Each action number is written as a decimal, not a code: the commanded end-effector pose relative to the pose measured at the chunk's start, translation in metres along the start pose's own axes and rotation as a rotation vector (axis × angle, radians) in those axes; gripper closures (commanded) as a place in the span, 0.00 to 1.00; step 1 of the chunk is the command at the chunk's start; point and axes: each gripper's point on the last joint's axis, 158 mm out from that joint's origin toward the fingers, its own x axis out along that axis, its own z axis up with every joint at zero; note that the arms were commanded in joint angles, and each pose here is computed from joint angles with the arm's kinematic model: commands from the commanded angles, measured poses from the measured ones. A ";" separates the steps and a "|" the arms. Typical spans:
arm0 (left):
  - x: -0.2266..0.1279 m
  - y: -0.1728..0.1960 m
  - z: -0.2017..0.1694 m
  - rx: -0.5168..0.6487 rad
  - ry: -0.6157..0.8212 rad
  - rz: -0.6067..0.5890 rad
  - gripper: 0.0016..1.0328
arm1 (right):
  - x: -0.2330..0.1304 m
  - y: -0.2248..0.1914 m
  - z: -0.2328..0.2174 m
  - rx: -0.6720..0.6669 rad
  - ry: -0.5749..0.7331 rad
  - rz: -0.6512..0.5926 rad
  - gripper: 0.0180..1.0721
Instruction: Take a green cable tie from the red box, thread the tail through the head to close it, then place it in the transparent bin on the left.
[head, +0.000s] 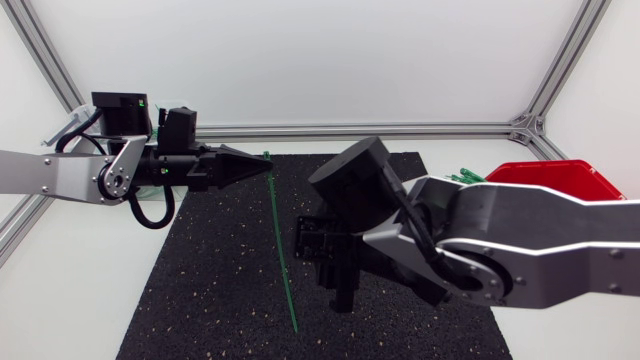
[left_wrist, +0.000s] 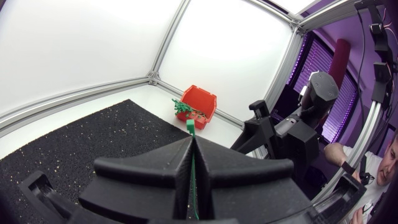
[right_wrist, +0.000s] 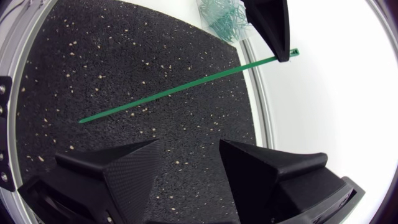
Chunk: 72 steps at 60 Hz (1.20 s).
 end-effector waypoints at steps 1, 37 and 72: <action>0.005 -0.001 0.004 0.056 0.016 -0.027 0.97 | 0.013 0.013 -0.010 -0.156 0.025 -0.022 0.27; 0.019 0.001 0.006 -0.073 0.092 -0.098 0.97 | 0.050 0.011 0.010 -0.583 -0.056 -0.300 0.22; 0.020 0.010 0.001 -0.106 0.112 -0.095 0.97 | 0.052 0.038 0.031 -0.767 -0.171 -0.376 0.21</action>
